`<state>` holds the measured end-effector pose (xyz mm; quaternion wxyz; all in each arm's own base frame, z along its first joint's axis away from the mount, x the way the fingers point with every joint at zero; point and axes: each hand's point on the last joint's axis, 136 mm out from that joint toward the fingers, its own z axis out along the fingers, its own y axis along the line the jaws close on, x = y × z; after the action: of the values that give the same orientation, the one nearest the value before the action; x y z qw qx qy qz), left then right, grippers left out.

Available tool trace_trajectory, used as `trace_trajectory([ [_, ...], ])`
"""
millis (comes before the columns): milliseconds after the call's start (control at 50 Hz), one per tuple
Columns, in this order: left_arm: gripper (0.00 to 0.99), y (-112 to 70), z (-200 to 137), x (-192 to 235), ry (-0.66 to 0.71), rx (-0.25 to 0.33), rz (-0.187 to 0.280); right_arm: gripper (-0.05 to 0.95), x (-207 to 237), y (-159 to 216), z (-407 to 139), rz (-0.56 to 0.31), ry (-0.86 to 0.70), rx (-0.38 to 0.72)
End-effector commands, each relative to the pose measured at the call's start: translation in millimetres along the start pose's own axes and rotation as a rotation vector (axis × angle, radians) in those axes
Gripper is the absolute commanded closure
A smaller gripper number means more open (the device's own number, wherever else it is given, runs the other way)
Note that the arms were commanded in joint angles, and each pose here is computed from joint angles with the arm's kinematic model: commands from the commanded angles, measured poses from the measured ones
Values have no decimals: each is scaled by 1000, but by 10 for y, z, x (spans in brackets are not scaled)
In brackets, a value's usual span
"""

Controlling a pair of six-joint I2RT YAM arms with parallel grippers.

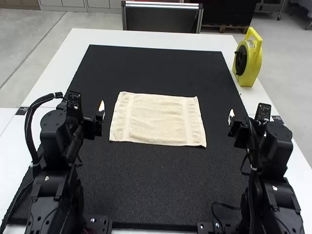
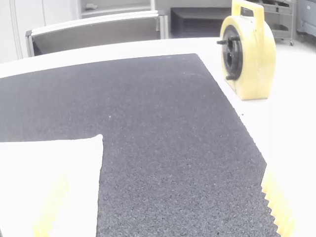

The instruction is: Fold the towel.

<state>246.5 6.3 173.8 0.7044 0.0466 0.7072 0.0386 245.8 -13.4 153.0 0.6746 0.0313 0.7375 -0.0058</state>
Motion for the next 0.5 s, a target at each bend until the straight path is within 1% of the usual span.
trace_trajectory([
  [0, 36, -9, -2, -9, -10, 5, -9, -10, 25, 38, -1, 6, 4, -19],
  [220, 36, -5, -2, -9, -10, 3, -9, -10, 51, 45, 0, 0, 13, -21],
  [380, 36, -19, -1, -10, -10, 9, -4, -10, 62, 28, 0, -49, 17, -14],
  [480, 36, -34, -2, -31, -17, 16, -16, -10, 65, 25, 0, -84, 19, -13],
])
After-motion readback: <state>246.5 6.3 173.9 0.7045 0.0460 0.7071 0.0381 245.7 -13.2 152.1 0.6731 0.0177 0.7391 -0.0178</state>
